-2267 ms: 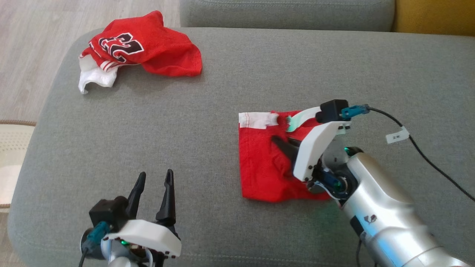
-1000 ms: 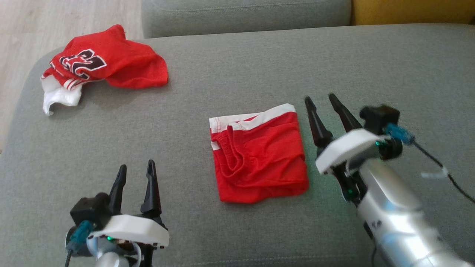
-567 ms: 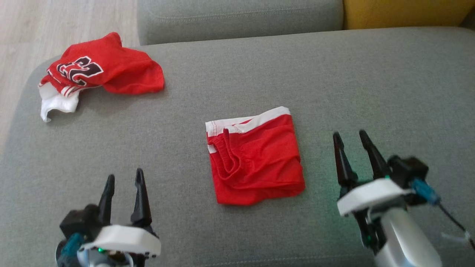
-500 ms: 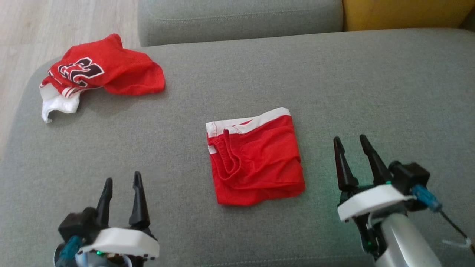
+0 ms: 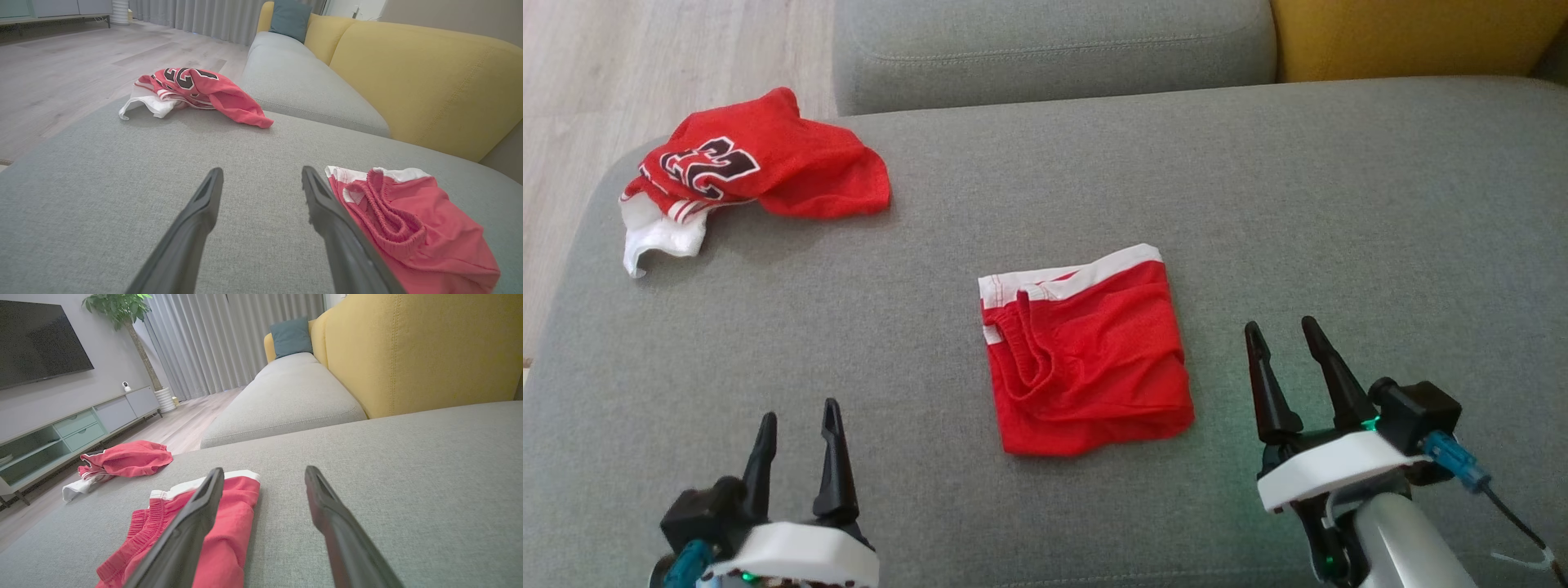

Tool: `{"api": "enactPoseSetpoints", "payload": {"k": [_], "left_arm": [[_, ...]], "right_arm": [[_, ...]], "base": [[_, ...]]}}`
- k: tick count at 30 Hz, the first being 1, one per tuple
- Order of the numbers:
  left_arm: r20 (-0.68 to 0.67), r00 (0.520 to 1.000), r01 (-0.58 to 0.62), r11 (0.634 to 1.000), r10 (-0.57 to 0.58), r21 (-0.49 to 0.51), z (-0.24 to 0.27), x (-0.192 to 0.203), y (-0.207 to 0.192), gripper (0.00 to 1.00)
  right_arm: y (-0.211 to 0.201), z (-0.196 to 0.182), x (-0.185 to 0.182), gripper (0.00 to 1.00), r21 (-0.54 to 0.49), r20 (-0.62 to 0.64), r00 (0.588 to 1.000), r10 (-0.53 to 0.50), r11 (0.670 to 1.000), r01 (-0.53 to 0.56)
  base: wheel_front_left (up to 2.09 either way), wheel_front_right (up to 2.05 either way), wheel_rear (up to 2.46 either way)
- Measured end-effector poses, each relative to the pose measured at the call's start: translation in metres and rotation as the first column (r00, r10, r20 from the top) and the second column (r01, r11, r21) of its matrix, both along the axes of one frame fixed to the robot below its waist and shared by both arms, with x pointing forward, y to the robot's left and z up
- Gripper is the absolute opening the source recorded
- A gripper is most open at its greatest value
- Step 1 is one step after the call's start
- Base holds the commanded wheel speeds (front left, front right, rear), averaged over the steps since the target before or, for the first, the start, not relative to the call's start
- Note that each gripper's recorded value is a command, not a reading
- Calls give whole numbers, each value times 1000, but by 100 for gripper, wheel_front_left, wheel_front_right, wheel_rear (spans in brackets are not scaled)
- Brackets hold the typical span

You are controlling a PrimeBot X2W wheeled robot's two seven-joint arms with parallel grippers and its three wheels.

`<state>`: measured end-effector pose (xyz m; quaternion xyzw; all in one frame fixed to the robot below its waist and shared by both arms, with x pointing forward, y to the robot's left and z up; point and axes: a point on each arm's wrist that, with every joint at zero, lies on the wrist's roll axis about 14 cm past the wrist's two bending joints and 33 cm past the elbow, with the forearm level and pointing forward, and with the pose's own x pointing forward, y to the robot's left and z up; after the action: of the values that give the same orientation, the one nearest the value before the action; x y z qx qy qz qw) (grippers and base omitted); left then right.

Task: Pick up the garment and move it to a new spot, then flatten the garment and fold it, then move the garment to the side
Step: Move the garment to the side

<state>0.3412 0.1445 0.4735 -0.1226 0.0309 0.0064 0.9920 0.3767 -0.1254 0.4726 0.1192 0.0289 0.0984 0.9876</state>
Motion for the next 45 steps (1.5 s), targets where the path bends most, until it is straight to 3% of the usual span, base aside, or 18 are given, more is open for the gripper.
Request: {"api": "enactPoseSetpoints", "payload": {"k": [25, 33, 41, 45], "left_arm": [[2, 1000, 11, 1000, -11, 8, -1, -3, -3, 100], [-8, 1000, 9, 1000, -9, 2, -5, -5, -2, 100], [-38, 999, 1, 1000, -2, -10, -14, -5, -2, 100], [-50, 999, -10, 1000, 9, -13, -18, -3, 2, 100]], "right_arm": [[-2, 2, 1, 100, -3, -4, 1000, -4, 1000, 4], [-8, -24, 1, 100, 13, -166, 986, -11, 1000, 13], [9, -21, 34, 100, -92, -316, 944, 91, 988, -126], [12, -29, 43, 100, -94, -421, 897, 133, 977, -189]], "base": [[0, 0, 0], [0, 0, 0], [0, 0, 0], [0, 0, 0]]}}
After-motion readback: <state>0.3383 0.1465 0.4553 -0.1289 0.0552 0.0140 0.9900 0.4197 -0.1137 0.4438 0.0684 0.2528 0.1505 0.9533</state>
